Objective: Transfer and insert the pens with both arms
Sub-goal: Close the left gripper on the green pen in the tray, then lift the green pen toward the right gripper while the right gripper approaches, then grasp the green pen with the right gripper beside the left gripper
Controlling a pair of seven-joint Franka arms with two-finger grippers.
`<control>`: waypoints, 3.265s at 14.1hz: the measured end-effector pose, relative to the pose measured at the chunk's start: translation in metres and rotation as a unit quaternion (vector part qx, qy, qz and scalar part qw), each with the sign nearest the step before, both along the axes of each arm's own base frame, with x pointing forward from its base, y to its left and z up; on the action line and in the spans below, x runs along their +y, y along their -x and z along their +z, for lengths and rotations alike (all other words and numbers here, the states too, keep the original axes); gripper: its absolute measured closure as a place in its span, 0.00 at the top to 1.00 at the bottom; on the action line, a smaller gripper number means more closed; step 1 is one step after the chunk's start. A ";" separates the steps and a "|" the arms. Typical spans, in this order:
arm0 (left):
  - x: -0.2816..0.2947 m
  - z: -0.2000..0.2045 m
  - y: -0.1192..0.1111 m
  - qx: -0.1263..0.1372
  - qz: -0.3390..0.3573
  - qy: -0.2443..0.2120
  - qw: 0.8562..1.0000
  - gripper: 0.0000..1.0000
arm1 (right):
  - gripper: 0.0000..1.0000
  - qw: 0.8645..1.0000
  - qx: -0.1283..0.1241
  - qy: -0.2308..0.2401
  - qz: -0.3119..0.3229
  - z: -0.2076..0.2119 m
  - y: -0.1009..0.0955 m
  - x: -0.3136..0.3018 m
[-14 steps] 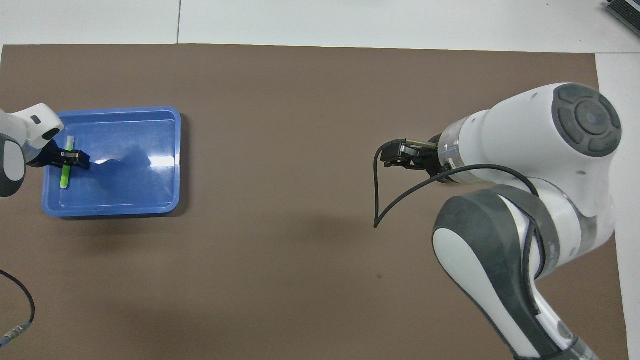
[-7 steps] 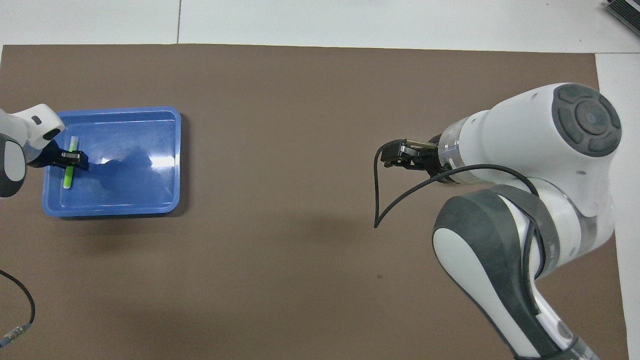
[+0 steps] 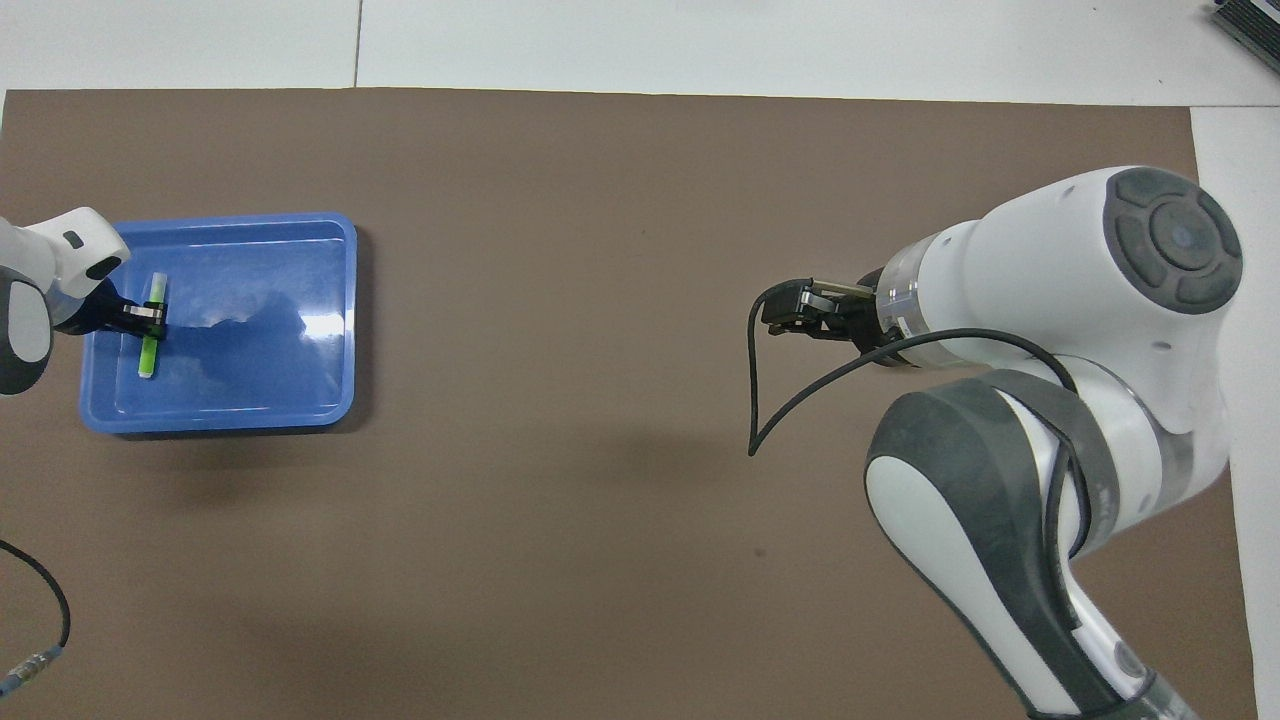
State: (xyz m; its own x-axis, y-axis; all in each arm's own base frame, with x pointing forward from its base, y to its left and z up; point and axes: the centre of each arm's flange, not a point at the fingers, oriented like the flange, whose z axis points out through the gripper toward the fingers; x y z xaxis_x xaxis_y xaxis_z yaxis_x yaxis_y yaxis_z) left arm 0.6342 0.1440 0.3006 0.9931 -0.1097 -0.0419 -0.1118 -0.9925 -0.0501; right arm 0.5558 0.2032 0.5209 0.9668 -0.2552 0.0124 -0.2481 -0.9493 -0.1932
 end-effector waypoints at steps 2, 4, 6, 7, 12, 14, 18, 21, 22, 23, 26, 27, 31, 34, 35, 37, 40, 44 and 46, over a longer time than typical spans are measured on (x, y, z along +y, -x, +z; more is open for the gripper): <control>0.000 0.000 0.001 0.003 0.000 0.000 1.000 0.18 | 0.99 1.000 0.000 0.000 0.000 0.000 0.000 0.000; 0.000 0.000 0.003 0.013 0.001 0.002 1.000 0.18 | 0.99 1.000 0.000 0.000 0.000 0.000 0.000 0.000; -0.001 0.001 0.005 0.024 0.001 0.003 1.000 0.18 | 0.99 1.000 0.000 0.000 0.000 0.000 0.000 0.000; -0.002 0.001 0.006 0.028 0.002 0.005 1.000 0.18 | 0.99 1.000 0.000 0.000 0.000 0.000 0.000 0.000; -0.026 0.004 0.008 0.055 0.004 0.039 0.998 0.18 | 0.99 1.000 0.000 0.000 0.000 0.000 0.000 0.000; -0.046 0.005 0.007 0.060 0.008 0.070 0.996 0.18 | 0.99 1.000 0.000 0.000 0.000 0.000 0.000 0.000; -0.087 0.017 -0.002 0.062 0.021 0.122 0.990 0.18 | 0.99 1.000 0.000 0.000 -0.001 0.000 0.000 -0.001; -0.102 0.019 -0.002 0.074 0.074 0.156 0.982 0.18 | 0.99 1.000 0.000 0.000 -0.001 0.000 0.000 -0.001; -0.105 0.019 0.000 0.083 0.096 0.166 0.978 0.18 | 0.99 1.000 0.000 0.000 -0.001 0.000 0.000 -0.001; -0.108 0.020 0.002 0.094 0.118 0.178 0.972 0.18 | 0.99 1.000 0.000 0.000 -0.001 0.000 0.000 -0.001; -0.137 0.031 0.005 0.127 0.212 0.212 0.945 0.18 | 0.99 1.000 0.002 0.000 -0.008 0.000 0.000 -0.001; -0.144 0.039 0.006 0.136 0.249 0.217 0.934 0.18 | 0.99 1.000 0.003 -0.001 -0.016 0.000 0.000 -0.001; -0.185 0.090 0.014 0.156 0.398 0.191 0.883 0.18 | 0.99 0.999 0.006 -0.014 -0.049 -0.001 -0.001 0.001; -0.243 0.123 0.022 0.181 0.462 0.209 0.843 0.18 | 0.99 0.992 -0.016 -0.065 -0.104 0.006 -0.001 0.026; -0.258 0.128 0.024 0.192 0.474 0.217 0.832 0.18 | 0.99 0.989 -0.026 -0.077 -0.124 0.008 0.000 0.037; -0.293 0.130 0.030 0.205 0.489 0.219 0.819 0.18 | 0.99 0.978 -0.037 -0.118 -0.166 0.014 0.003 0.057; -0.343 0.124 0.037 0.203 0.512 0.235 0.801 0.18 | 0.99 0.957 -0.035 -0.162 -0.239 0.015 0.009 0.082; -0.375 0.115 0.044 0.220 0.551 0.277 0.756 0.18 | 0.99 0.938 -0.020 -0.190 -0.291 -0.015 0.021 0.122; -0.395 0.117 0.046 0.211 0.575 0.288 0.736 0.18 | 0.99 0.935 -0.007 -0.191 -0.299 -0.026 0.025 0.134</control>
